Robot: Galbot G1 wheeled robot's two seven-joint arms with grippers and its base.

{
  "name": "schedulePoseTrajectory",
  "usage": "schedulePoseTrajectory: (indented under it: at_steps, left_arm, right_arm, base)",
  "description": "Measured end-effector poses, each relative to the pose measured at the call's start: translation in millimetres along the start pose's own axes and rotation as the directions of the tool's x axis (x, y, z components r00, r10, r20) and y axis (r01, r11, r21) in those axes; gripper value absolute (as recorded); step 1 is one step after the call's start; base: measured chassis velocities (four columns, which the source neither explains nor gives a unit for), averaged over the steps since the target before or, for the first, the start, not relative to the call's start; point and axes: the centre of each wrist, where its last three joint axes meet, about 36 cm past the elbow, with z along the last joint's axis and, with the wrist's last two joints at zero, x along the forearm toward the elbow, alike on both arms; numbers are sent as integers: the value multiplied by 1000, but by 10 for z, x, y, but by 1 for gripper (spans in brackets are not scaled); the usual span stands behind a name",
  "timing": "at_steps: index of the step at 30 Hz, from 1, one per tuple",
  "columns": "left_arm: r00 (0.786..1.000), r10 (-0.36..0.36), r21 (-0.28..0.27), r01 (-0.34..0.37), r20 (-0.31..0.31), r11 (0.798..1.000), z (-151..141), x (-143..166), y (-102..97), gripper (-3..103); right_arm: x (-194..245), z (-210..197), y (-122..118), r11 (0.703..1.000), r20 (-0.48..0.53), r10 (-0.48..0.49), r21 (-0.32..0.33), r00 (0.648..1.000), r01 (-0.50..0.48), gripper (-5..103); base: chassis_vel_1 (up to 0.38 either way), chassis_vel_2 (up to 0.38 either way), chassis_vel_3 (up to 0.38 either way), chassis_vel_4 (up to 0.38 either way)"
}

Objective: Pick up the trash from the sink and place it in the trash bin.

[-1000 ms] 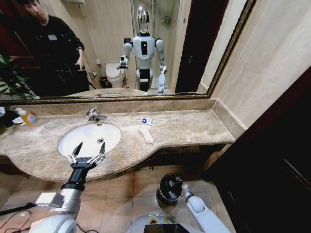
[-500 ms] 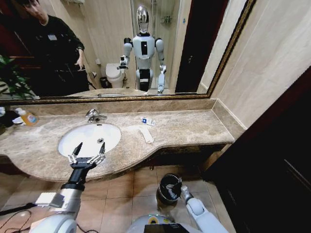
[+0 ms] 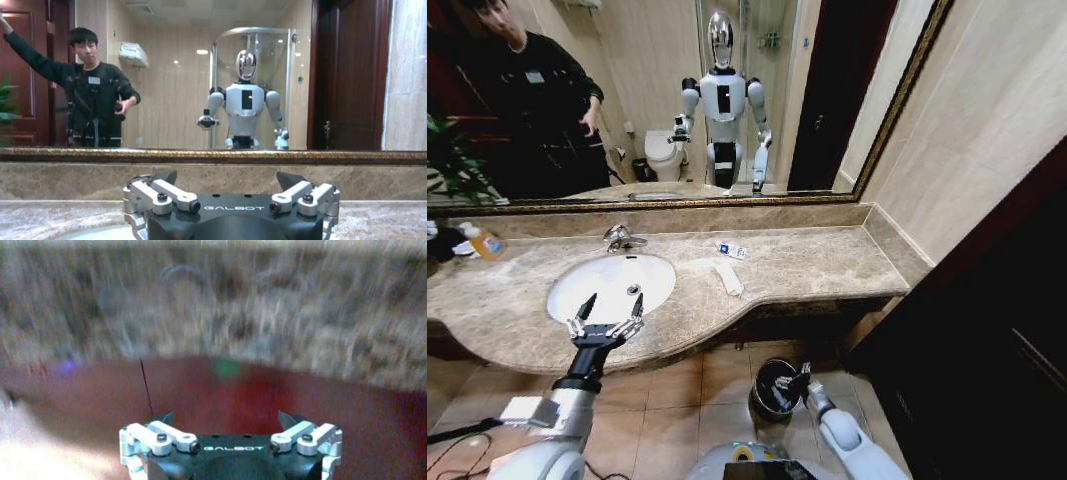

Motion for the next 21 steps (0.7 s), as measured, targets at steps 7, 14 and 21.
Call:
schedulePoseTrajectory:
  at_steps: [7, 14, 21]
  left_arm:
    - [1000, 0, 0, 0, 0, 1000, 0, 0, 0, 100]
    - [1000, 0, 0, 0, 0, 1000, 0, 0, 0, 100]
    - [1000, 0, 0, 0, 0, 1000, 0, 0, 0, 100]
  right_arm:
    - [381, -977, 298, 997, 186, -27, -61, 982, 39, 100]
    - [529, -1540, 452, 994, 283, -78, -52, 956, 96, 100]
    - [97, -2052, 90, 983, 275, -182, 37, 944, 179, 100]
  base:
    - [0, 0, 0, 0]
    - [0, 0, 0, 0]
    - [0, 0, 0, 0]
